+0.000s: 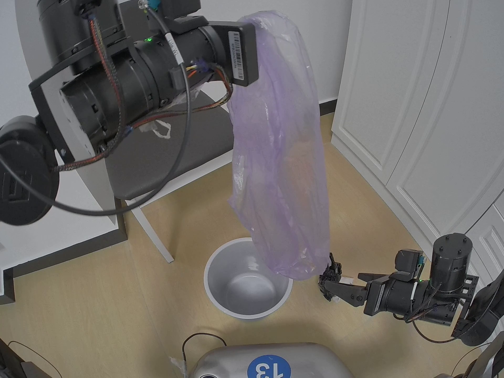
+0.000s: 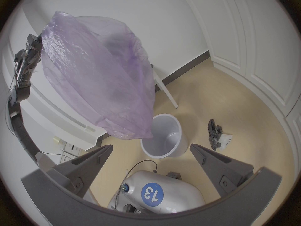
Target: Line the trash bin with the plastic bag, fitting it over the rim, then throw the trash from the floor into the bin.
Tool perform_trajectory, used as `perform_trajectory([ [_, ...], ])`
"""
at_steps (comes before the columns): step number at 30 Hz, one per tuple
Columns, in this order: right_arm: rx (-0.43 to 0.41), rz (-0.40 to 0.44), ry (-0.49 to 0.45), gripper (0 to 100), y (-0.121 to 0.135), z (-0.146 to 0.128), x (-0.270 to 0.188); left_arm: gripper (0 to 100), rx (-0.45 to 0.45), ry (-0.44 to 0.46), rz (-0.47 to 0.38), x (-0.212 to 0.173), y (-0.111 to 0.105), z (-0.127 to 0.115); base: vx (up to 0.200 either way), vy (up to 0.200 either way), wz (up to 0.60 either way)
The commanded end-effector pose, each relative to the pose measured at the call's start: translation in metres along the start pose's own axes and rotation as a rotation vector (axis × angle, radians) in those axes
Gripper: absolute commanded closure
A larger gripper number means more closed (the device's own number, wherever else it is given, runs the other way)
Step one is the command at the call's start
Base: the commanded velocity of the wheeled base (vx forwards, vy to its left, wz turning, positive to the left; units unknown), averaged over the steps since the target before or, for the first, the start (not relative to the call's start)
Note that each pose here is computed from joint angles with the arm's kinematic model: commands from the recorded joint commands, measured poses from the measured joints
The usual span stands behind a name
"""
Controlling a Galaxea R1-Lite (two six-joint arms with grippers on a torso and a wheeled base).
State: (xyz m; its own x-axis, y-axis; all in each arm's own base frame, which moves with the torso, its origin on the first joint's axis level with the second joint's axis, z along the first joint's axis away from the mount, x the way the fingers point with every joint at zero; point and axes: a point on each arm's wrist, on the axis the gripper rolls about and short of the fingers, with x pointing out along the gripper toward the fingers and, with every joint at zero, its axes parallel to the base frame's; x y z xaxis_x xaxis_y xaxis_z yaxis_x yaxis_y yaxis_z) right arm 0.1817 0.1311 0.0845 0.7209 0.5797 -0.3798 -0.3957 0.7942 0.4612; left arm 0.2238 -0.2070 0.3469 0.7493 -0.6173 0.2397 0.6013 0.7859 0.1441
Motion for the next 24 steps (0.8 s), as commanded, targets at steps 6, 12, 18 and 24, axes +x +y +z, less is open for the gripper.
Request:
perform_trajectory([
  [6, -0.038, 0.004, -0.055, 0, 0.020, -0.015, 0.009, 100, 0.053, -0.032, 0.016, -0.013, 0.003, 0.014, 0.000, 0.000, 0.00],
  [12, -0.065, -0.019, -0.015, 0, 0.023, -0.038, 0.025, 100, 0.071, -0.029, 0.062, -0.014, 0.002, 0.016, 0.000, 0.000, 0.00],
  [18, -0.067, -0.047, -0.092, 0, 0.025, -0.051, 0.046, 100, 0.071, -0.036, 0.072, -0.018, 0.004, 0.019, 0.000, 0.000, 0.00],
  [24, -0.017, -0.072, -0.143, 0, 0.028, -0.047, 0.057, 100, 0.075, -0.002, 0.062, -0.017, 0.003, 0.018, 0.000, 0.000, 0.00],
])
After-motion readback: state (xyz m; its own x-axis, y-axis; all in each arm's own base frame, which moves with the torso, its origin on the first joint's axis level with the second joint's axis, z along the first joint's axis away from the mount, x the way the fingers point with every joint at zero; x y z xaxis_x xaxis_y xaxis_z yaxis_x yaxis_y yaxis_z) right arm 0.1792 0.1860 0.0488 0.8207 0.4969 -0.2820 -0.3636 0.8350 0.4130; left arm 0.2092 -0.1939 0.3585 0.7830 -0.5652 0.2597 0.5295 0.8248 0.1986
